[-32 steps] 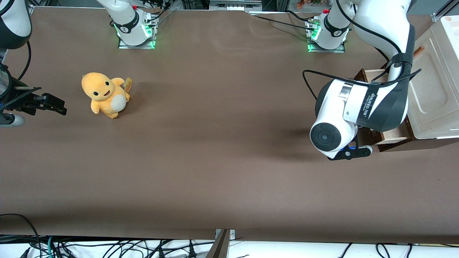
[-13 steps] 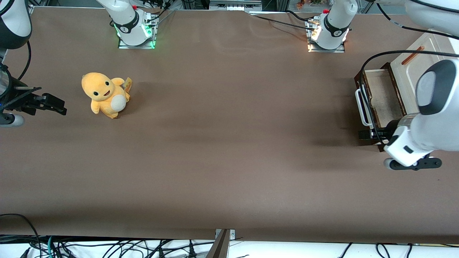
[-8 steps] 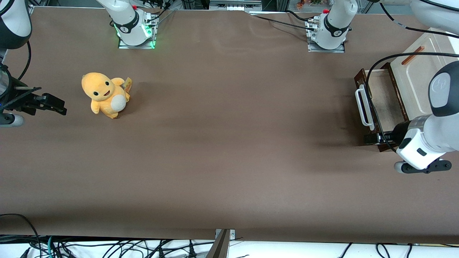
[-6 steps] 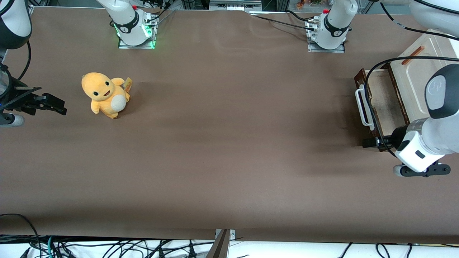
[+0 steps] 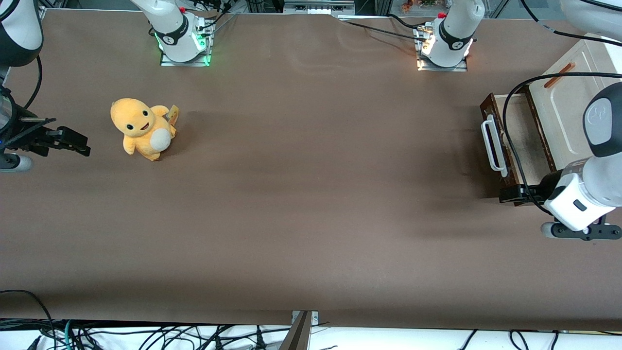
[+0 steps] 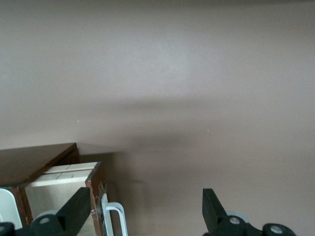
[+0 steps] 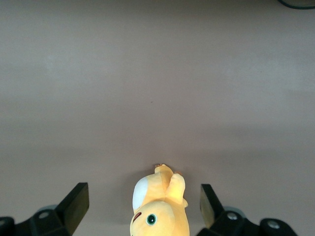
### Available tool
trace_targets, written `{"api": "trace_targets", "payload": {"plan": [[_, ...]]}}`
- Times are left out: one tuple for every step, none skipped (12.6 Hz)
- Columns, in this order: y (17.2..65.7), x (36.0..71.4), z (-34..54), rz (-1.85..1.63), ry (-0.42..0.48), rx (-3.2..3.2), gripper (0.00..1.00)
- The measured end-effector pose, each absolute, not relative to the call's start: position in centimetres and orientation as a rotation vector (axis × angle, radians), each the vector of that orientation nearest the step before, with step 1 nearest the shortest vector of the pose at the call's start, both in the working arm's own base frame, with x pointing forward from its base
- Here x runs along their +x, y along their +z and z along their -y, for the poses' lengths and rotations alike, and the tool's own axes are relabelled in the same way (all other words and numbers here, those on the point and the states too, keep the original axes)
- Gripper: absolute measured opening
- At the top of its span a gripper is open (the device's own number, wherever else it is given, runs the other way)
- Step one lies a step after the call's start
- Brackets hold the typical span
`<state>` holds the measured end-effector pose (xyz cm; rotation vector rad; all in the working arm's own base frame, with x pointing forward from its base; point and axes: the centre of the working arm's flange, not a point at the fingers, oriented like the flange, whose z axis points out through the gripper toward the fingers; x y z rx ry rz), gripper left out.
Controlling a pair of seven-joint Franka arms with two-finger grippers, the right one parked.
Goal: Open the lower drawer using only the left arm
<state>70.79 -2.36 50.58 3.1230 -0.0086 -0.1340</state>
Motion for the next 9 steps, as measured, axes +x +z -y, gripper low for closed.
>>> {"api": "trace_targets", "payload": {"plan": [[50.6,70.7,2.3,0.010,-0.117,3.123,1.00],[50.4,70.7,2.3,0.009,-0.109,3.123,1.00],[50.3,70.6,2.3,0.009,-0.101,3.123,1.00],[50.2,70.5,2.4,0.009,-0.099,3.123,1.00],[50.1,70.3,2.4,0.010,-0.101,3.122,1.00],[50.0,70.1,2.4,0.009,-0.108,3.122,1.00],[50.0,69.8,2.3,0.009,-0.115,3.121,1.00],[50.0,69.6,2.3,0.009,-0.119,3.121,1.00],[50.0,69.5,2.3,0.009,-0.124,3.121,1.00]]}}
